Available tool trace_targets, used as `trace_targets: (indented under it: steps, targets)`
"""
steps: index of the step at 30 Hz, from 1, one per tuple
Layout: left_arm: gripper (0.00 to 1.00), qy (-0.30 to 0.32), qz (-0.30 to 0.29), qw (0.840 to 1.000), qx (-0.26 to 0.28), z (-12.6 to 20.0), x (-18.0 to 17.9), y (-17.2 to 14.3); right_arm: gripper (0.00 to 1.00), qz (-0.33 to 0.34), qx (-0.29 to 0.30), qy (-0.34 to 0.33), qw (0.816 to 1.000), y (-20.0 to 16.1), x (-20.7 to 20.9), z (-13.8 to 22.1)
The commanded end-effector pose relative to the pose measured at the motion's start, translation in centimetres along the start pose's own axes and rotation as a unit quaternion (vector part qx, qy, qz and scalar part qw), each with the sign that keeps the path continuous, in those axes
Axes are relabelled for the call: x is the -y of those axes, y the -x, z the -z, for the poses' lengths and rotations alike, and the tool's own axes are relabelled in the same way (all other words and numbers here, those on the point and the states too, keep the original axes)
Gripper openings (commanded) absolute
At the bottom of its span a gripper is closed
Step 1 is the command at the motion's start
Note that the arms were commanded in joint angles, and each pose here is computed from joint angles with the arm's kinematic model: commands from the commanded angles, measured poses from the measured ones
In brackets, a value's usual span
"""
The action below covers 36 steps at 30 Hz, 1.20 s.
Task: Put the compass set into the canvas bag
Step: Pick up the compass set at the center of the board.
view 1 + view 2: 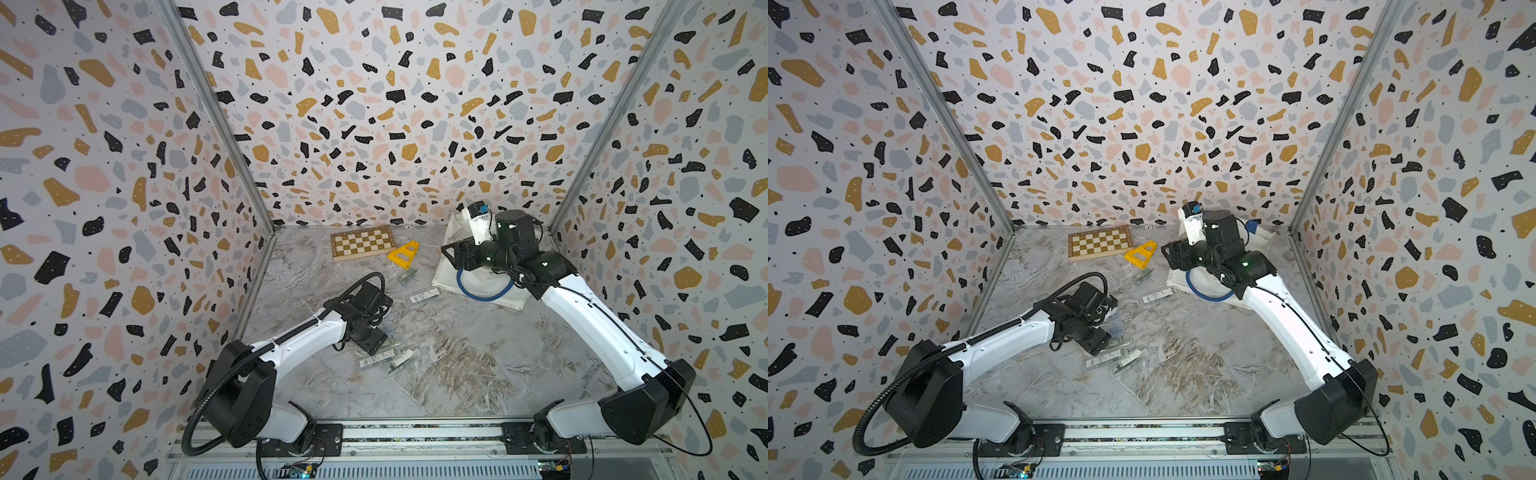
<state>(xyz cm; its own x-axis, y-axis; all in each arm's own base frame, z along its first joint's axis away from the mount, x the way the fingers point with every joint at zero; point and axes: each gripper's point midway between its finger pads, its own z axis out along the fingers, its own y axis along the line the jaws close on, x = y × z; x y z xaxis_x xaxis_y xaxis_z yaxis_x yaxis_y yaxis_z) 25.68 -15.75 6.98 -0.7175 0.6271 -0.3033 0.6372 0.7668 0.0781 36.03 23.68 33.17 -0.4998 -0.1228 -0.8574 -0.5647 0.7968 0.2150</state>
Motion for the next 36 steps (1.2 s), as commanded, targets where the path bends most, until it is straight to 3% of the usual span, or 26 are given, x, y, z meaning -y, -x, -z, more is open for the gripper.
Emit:
trace_targets:
  steps: [1, 19, 24, 30, 36]
  targets:
    - [0.74, 0.031, -0.012, 0.999, 0.024, 0.2, -2.5, 2.1, 0.78, 0.004, 0.014, 0.006, 1.000, 0.6, -0.5, 0.6]
    - [0.63, 0.013, -0.073, 0.992, -0.099, -6.4, -4.3, 1.9, 0.78, 0.016, -0.009, -0.009, 1.000, -1.2, -0.2, -1.3]
    - [0.61, -0.008, -0.075, 0.992, -0.097, -7.2, -3.5, 1.5, 0.78, 0.020, -0.017, -0.006, 1.000, -1.8, -0.7, -2.1]
    - [0.66, -0.051, -0.087, 0.989, -0.107, -6.7, -2.1, 0.8, 0.78, 0.028, -0.036, -0.004, 0.999, -2.7, -1.1, -3.2]
    - [0.72, -0.078, -0.100, 0.989, -0.071, -5.0, -0.6, 1.8, 0.78, 0.032, -0.040, -0.009, 0.999, -3.0, -1.1, -3.3]
